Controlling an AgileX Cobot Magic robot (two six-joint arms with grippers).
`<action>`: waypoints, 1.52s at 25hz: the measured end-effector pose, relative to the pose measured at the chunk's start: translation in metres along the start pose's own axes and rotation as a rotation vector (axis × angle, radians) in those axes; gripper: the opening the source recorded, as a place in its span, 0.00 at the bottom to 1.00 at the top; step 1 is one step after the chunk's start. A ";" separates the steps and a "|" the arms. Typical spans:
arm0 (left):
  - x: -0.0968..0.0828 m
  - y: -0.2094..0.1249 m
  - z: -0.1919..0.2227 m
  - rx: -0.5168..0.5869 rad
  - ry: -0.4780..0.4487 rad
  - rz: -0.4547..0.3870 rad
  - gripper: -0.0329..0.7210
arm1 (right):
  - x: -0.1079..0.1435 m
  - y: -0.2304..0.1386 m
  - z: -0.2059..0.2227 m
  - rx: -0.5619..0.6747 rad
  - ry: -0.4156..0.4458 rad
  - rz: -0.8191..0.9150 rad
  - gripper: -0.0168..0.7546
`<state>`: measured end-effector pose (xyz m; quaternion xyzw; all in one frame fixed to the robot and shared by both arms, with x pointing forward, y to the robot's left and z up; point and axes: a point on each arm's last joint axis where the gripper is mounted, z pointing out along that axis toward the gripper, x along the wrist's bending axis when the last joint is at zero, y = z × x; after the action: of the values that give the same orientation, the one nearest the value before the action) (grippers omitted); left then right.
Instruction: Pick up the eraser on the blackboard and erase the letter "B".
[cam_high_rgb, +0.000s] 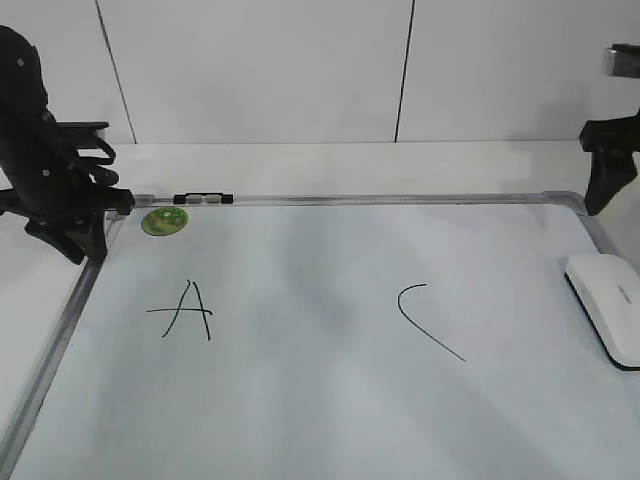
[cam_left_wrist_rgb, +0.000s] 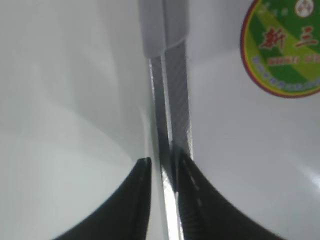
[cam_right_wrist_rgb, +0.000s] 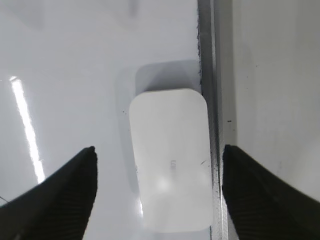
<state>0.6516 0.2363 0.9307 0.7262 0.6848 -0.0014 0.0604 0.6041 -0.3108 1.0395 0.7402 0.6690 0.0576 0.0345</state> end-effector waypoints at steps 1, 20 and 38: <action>0.000 -0.001 0.000 0.011 0.003 0.004 0.30 | 0.001 -0.001 -0.004 -0.011 0.006 0.002 0.79; 0.007 -0.018 -0.080 0.008 0.057 0.031 0.41 | 0.007 -0.067 -0.138 -0.366 0.097 0.003 0.79; 0.006 -0.153 -0.195 -0.229 0.033 0.040 0.41 | -0.005 -0.227 -0.155 -0.519 0.073 -0.036 0.79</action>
<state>0.4839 0.2683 1.1108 0.7281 0.6667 0.0899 0.1317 0.3597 -0.2967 1.1636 0.6920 0.6458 0.2534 0.1999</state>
